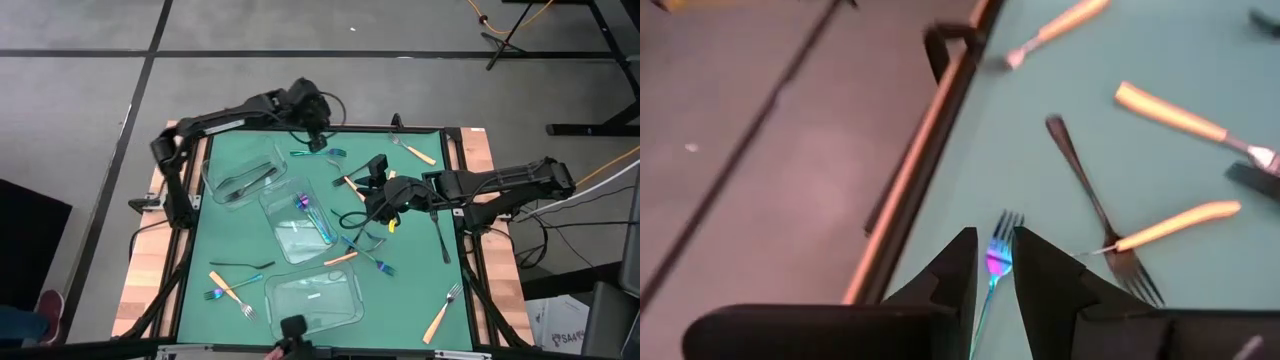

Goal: Sort silverware by color (type)
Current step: Put the yellow fork into the bottom transparent bin

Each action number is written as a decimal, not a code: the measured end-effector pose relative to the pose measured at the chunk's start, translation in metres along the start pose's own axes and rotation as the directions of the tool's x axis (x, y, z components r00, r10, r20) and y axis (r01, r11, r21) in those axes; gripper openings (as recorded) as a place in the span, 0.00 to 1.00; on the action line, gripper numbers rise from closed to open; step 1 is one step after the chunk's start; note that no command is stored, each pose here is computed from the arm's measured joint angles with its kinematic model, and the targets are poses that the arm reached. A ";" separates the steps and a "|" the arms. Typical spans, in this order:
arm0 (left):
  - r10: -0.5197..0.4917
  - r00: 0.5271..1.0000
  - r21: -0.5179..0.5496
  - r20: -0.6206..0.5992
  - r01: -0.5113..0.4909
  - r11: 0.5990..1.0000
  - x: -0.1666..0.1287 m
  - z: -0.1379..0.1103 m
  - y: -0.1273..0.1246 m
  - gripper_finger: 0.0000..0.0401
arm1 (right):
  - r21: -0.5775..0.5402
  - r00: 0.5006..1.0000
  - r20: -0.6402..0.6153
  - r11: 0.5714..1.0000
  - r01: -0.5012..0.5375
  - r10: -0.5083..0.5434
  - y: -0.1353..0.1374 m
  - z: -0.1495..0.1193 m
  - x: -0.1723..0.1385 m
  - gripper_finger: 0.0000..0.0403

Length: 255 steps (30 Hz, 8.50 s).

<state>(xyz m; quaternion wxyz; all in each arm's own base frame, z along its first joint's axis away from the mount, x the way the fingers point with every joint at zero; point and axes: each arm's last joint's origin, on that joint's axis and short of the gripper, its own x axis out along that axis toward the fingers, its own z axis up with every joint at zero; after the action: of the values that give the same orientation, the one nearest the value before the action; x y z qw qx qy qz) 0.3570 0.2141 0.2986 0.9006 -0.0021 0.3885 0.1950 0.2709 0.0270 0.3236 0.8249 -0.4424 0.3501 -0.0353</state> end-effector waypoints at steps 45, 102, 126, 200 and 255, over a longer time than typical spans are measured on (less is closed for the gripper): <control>-0.054 0.971 0.081 -0.233 0.075 0.994 0.074 -0.035 -0.006 0.15 | 0.596 0.987 -0.035 0.796 -0.107 0.159 -0.032 -0.063 0.033 0.29; -0.086 0.965 0.115 -0.247 0.117 0.986 0.073 -0.032 -0.030 0.15 | 0.851 0.901 -0.196 0.524 -0.040 0.387 0.074 -0.141 0.173 0.28; -0.117 0.910 0.095 -0.397 0.168 0.981 -0.010 -0.028 -0.044 0.15 | 0.834 0.933 -0.156 0.549 -0.052 0.325 0.054 -0.133 0.150 0.03; -0.285 0.926 -0.114 -0.248 0.264 0.958 -0.252 -0.085 -0.293 0.15 | 0.471 0.653 0.603 0.455 -0.755 0.459 0.156 0.098 0.046 0.04; -0.294 0.862 -0.041 -0.413 0.305 0.951 -0.188 -0.213 -0.341 0.15 | 0.522 0.719 0.498 0.495 -0.695 0.484 0.193 0.090 0.091 0.11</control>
<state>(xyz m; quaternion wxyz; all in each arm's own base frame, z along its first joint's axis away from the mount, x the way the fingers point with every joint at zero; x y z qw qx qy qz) 0.2114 -0.1999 0.2311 0.8169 -0.0919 0.5678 0.0426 0.3453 0.1740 0.1609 0.9273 0.0397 0.3193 0.1913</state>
